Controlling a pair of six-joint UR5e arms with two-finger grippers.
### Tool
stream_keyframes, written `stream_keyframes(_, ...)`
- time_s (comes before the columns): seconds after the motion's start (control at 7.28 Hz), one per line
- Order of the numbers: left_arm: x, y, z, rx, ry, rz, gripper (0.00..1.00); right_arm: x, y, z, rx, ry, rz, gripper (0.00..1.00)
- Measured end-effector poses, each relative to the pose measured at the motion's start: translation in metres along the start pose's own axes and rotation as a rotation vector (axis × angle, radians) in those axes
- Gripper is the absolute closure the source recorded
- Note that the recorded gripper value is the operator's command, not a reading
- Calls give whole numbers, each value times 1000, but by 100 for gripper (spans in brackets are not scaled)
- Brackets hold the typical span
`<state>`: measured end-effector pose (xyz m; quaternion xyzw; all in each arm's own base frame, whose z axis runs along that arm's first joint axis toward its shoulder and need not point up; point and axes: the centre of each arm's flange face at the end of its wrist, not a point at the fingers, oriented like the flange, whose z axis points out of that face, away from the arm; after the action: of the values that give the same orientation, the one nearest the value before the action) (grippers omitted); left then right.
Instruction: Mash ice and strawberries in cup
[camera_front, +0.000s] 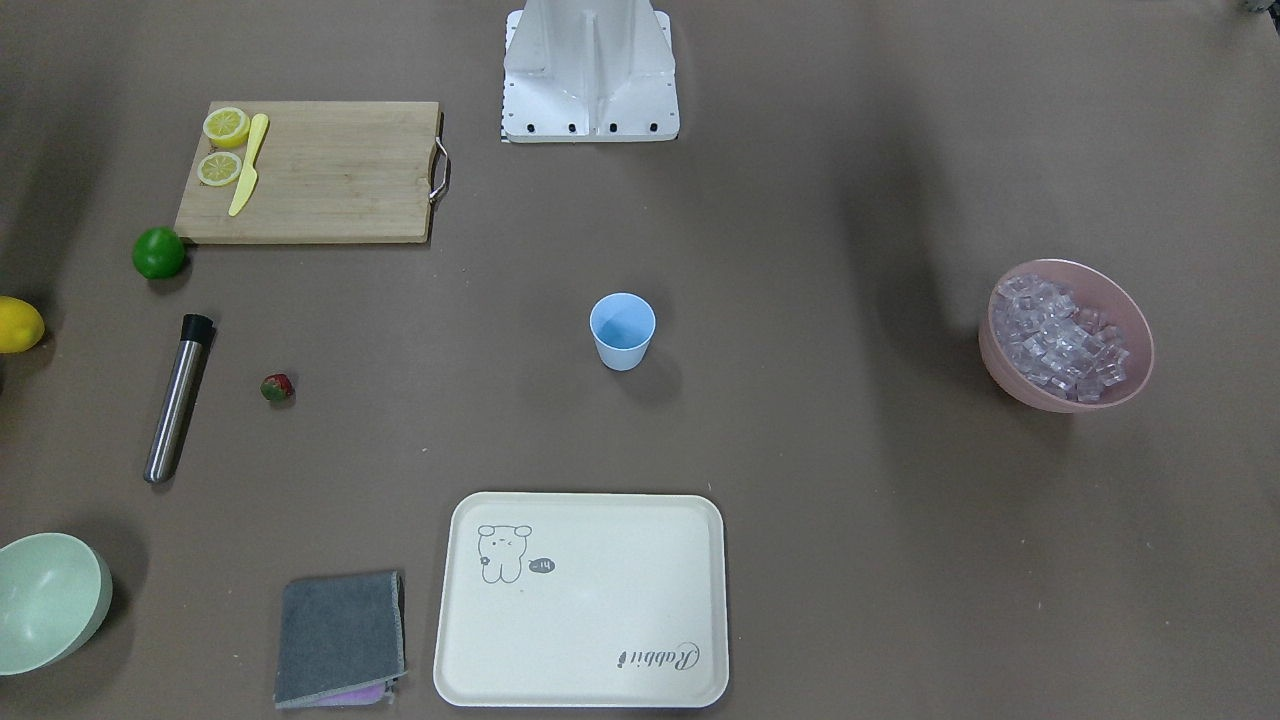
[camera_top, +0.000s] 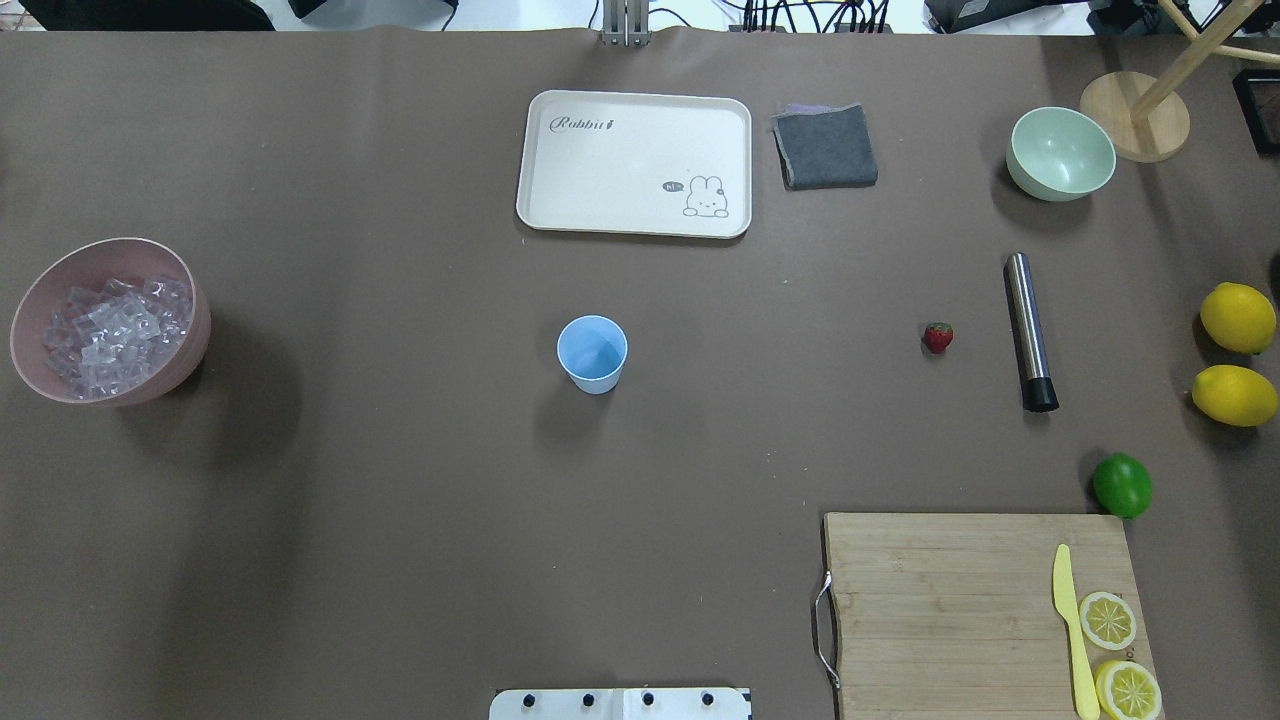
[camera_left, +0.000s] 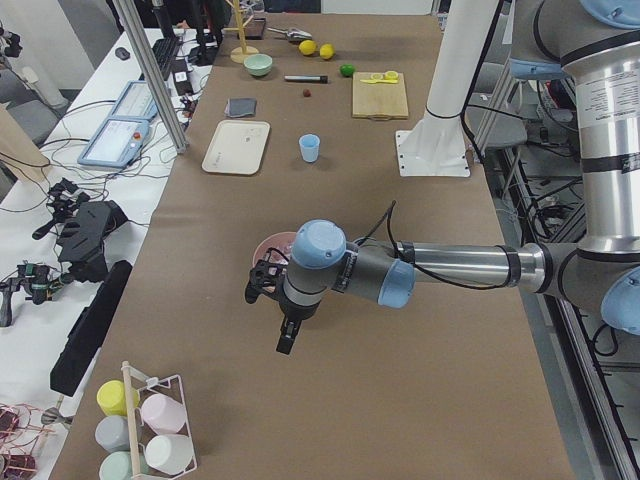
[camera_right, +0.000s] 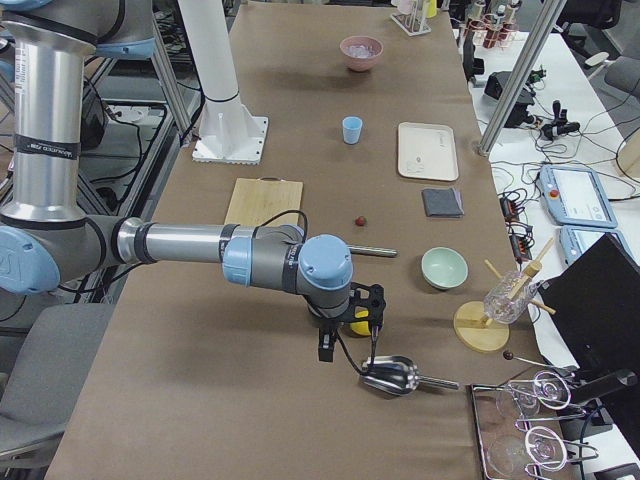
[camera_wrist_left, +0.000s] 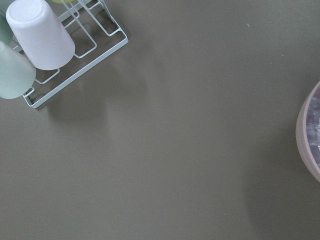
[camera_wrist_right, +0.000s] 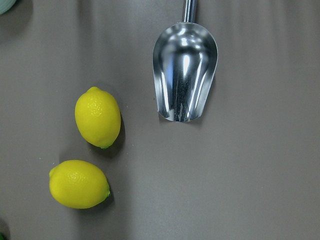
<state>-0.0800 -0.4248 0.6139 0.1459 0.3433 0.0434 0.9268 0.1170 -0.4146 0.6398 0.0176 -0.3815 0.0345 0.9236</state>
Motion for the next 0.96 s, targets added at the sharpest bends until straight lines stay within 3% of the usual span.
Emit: stream_keyframes(0.96,3,-18,-5,22,4,19,2,0,-1,1,-2,2,1,0)
